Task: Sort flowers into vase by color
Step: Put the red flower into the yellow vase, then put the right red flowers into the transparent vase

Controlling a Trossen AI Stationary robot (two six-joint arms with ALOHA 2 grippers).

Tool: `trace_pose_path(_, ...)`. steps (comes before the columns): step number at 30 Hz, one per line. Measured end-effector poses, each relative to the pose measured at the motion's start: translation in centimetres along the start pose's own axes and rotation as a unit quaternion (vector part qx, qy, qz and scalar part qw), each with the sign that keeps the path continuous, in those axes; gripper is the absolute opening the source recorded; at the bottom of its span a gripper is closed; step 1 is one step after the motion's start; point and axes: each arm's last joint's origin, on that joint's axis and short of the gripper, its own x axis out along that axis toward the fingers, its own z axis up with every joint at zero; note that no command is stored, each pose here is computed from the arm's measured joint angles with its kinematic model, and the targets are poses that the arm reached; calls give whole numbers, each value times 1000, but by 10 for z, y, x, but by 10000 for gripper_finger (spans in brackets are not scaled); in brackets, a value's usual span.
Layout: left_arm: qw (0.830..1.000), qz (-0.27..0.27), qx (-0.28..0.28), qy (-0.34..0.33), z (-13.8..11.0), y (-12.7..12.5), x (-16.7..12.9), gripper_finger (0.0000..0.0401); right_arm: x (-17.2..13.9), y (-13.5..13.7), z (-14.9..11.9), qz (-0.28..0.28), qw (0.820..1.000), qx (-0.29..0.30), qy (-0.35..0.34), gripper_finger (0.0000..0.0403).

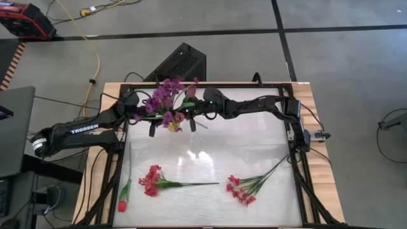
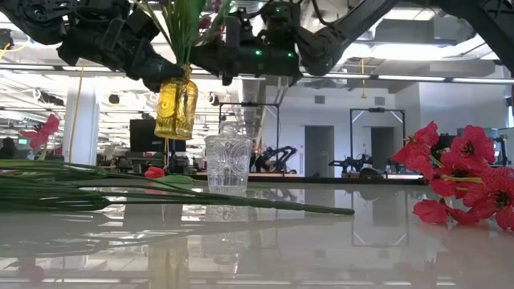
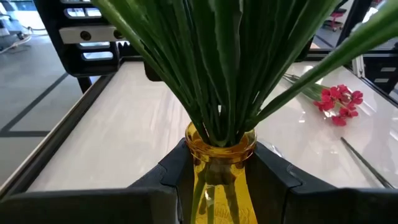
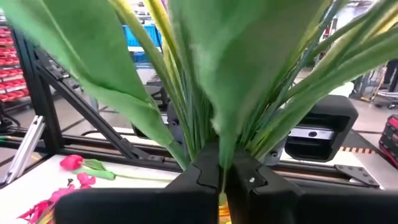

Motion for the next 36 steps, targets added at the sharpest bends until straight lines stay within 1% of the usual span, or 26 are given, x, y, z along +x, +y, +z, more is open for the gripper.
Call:
trace_pose_path(6,1000,3,-1,2,0,0,0,99,-2,-5,-1,-2,1000,4,5,93)
trace_pose_path(13,1000,2,8,0,0,0,0,99,-8,-11,5,-5,1000,26,16,190)
trace_pose_path(16,1000,5,12,-2,1,0,-1,99,-16,-16,11,-10,998,34,45,230)
trace_pose_path(19,1000,10,20,-8,2,0,-2,99,-27,-22,17,-20,996,33,79,259)
trace_pose_path(23,999,31,24,-9,4,1,-4,99,-41,-29,24,-31,992,28,121,274)
trace_pose_path(29,998,56,23,-12,5,4,-8,99,-59,-35,27,-37,981,28,188,276)
trace_pose_path(33,998,58,19,-1,2,5,-5,99,-73,-34,20,-32,964,47,258,276)
trace_pose_path(36,998,58,21,-2,1,8,-1,99,-84,-34,12,-29,945,80,315,276)
